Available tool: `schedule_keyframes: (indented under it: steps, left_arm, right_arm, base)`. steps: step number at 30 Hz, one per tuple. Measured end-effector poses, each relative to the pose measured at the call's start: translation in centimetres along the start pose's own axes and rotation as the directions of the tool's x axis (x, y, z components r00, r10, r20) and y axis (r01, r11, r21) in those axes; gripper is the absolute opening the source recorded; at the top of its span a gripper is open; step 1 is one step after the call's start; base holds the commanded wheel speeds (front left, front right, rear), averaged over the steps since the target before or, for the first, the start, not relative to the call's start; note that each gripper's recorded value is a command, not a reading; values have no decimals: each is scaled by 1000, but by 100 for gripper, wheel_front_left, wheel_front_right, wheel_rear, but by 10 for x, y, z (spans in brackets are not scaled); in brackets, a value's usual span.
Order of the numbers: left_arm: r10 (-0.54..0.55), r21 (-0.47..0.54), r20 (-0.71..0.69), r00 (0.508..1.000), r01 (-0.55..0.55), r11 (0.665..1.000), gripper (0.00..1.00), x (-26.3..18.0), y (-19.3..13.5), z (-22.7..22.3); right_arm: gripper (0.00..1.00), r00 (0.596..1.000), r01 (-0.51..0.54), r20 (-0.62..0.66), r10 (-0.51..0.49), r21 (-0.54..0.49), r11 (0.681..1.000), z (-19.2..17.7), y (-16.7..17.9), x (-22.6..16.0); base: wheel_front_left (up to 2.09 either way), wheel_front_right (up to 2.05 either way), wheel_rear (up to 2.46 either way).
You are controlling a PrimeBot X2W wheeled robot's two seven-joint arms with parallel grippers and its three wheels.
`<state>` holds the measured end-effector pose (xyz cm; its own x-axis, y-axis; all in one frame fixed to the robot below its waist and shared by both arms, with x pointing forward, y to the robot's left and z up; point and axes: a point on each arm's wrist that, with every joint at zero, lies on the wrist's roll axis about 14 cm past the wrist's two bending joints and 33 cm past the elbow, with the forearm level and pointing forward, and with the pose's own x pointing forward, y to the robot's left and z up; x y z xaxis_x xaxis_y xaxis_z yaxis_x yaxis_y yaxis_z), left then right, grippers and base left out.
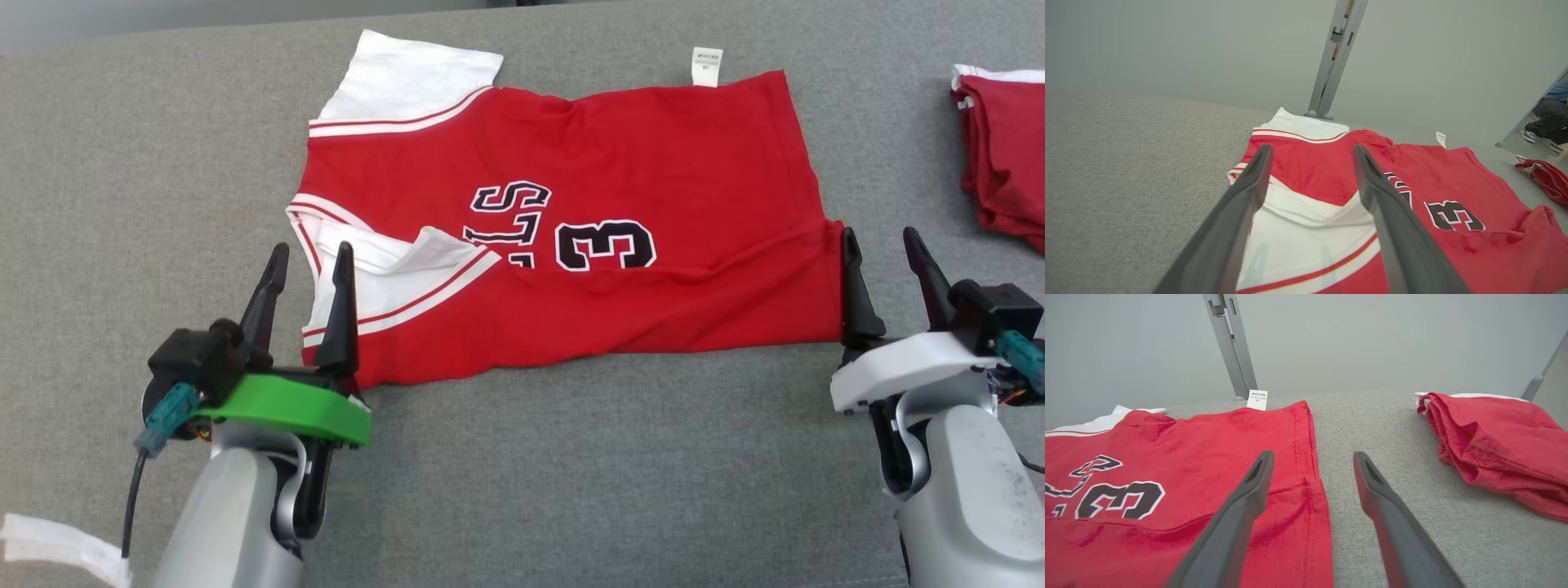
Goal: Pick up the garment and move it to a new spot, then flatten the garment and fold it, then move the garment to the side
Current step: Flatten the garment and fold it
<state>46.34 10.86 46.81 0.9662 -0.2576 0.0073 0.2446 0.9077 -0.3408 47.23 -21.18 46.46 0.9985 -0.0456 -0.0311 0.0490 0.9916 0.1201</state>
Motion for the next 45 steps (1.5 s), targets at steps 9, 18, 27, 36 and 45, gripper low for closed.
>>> schedule_keyframes:
  steps: [9, 18, 27, 36, 45]
  left_arm:
    - [113, -62, -140, 984, -122, 991, 100, -57, 26, -31]
    - [158, -196, -309, 938, -226, 954, 100, -86, 28, -63]
    - [137, -276, -395, 909, -259, 926, 100, -75, 21, -84]
    - [137, -337, -334, 932, -254, 906, 26, -48, 24, -78]
    - [133, -313, -234, 963, -204, 928, 0, -38, 22, -57]
  right_arm:
    - [100, 999, -28, -31, 27, -40, 999, -3, 6, -34]
    - [100, 997, -35, -76, 32, -34, 999, -10, 7, -52]
    - [100, 994, -19, -112, 14, -43, 999, -17, 0, -54]
    - [100, 991, 8, -131, -16, -65, 998, -22, -12, -47]
    - [100, 972, -4, -236, -11, -61, 998, -47, -7, -36]
  base:
    - [0, 0, 0]
    - [0, 0, 0]
    - [0, 0, 0]
    - [0, 0, 0]
    - [0, 0, 0]
